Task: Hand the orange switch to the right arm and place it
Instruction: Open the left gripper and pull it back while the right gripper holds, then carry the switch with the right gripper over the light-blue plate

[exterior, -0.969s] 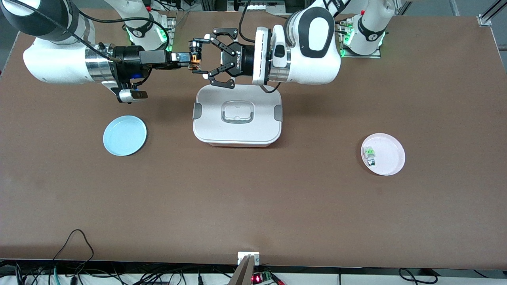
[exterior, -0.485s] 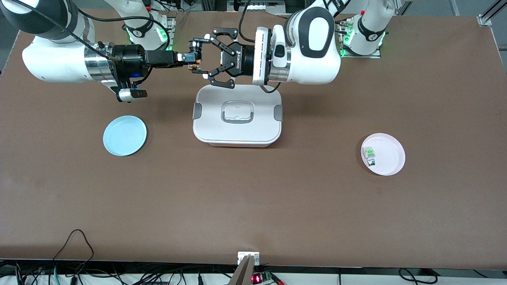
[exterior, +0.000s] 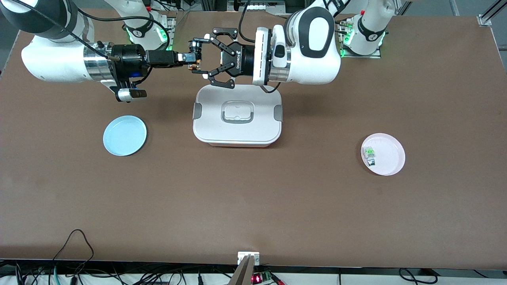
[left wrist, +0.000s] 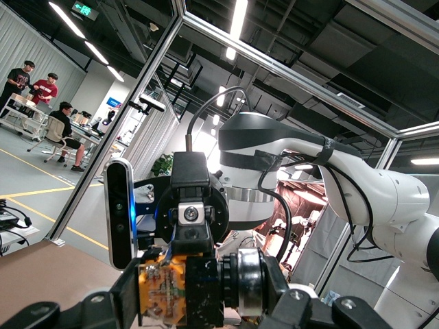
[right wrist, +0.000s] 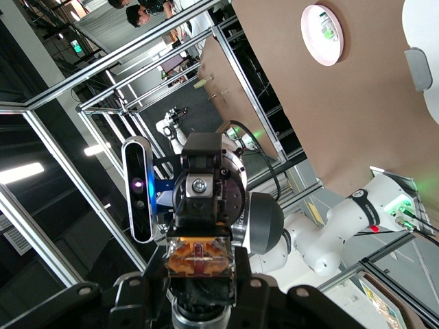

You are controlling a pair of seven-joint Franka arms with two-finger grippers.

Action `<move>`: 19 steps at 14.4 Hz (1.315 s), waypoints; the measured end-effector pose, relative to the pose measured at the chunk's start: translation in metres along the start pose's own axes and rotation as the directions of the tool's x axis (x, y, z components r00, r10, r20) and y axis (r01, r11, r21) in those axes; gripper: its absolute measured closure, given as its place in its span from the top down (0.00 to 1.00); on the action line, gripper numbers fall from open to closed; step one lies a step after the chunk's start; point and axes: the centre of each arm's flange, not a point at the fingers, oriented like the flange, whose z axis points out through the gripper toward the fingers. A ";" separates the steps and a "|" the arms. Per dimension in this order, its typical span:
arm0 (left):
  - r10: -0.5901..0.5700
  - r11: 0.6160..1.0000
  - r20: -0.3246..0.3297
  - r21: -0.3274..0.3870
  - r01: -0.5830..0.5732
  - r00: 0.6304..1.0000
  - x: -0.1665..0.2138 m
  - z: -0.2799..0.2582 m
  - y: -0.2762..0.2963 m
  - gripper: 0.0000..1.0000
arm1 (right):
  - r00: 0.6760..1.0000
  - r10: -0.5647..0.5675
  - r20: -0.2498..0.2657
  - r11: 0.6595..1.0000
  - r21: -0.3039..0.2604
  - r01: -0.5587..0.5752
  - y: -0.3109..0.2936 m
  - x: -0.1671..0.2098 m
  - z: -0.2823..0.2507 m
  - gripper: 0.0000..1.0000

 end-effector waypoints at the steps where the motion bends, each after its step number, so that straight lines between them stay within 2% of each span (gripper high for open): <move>1: -0.003 1.000 -0.003 0.000 0.003 1.000 0.000 0.000 0.000 0.72 | 1.000 -0.001 0.000 1.000 0.000 0.001 0.000 0.000 0.000 0.42; 4: -0.020 1.000 -0.013 0.000 0.020 1.000 0.000 0.001 0.001 0.76 | 1.000 -0.001 -0.001 1.000 0.001 0.001 -0.001 0.000 0.000 0.42; 5: -0.026 1.000 -0.019 0.001 0.026 0.999 0.002 0.001 0.001 0.84 | 1.000 0.001 -0.001 1.000 0.001 -0.001 -0.001 0.000 0.000 0.42; 6: -0.024 1.000 -0.027 0.006 0.025 0.999 0.008 -0.002 -0.001 1.00 | 1.000 0.001 -0.001 1.000 0.001 -0.001 -0.001 0.000 0.000 0.42; 9: 0.006 0.999 -0.052 0.042 -0.004 0.999 0.032 -0.023 -0.009 1.00 | 1.000 0.001 -0.001 1.000 0.001 -0.001 -0.001 0.000 0.000 0.42; 12: 0.100 0.986 -0.071 0.138 -0.090 0.992 0.062 -0.072 -0.026 1.00 | 1.000 -0.008 -0.002 1.000 -0.012 0.008 -0.001 -0.001 0.000 0.41; 13: 0.154 0.973 -0.066 0.181 -0.140 0.986 0.070 -0.095 -0.034 1.00 | 1.000 -0.031 -0.006 0.998 -0.052 0.030 -0.001 -0.001 0.000 0.41; 14: 0.204 0.956 -0.060 0.226 -0.186 0.977 0.077 -0.119 -0.044 1.00 | 0.998 -0.066 -0.012 0.991 -0.119 0.064 -0.004 -0.003 -0.001 0.41; 15: 0.254 0.927 -0.055 0.298 -0.227 0.966 0.087 -0.164 -0.061 1.00 | 0.990 -0.138 -0.023 0.961 -0.244 0.128 -0.015 -0.008 -0.004 0.41; 17: 0.332 0.886 0.054 0.324 -0.331 0.942 0.097 -0.208 -0.077 1.00 | 0.957 -0.290 -0.005 0.873 -0.412 0.262 -0.030 -0.013 -0.011 0.41; 18: 0.356 0.866 0.101 0.338 -0.369 0.929 0.104 -0.233 -0.085 1.00 | 0.932 -0.362 0.027 0.805 -0.496 0.327 -0.033 -0.015 -0.015 0.41; 19: 0.372 0.845 0.136 0.360 -0.395 0.918 0.112 -0.262 -0.094 1.00 | 0.902 -0.425 0.078 0.723 -0.570 0.390 -0.035 -0.015 -0.019 0.41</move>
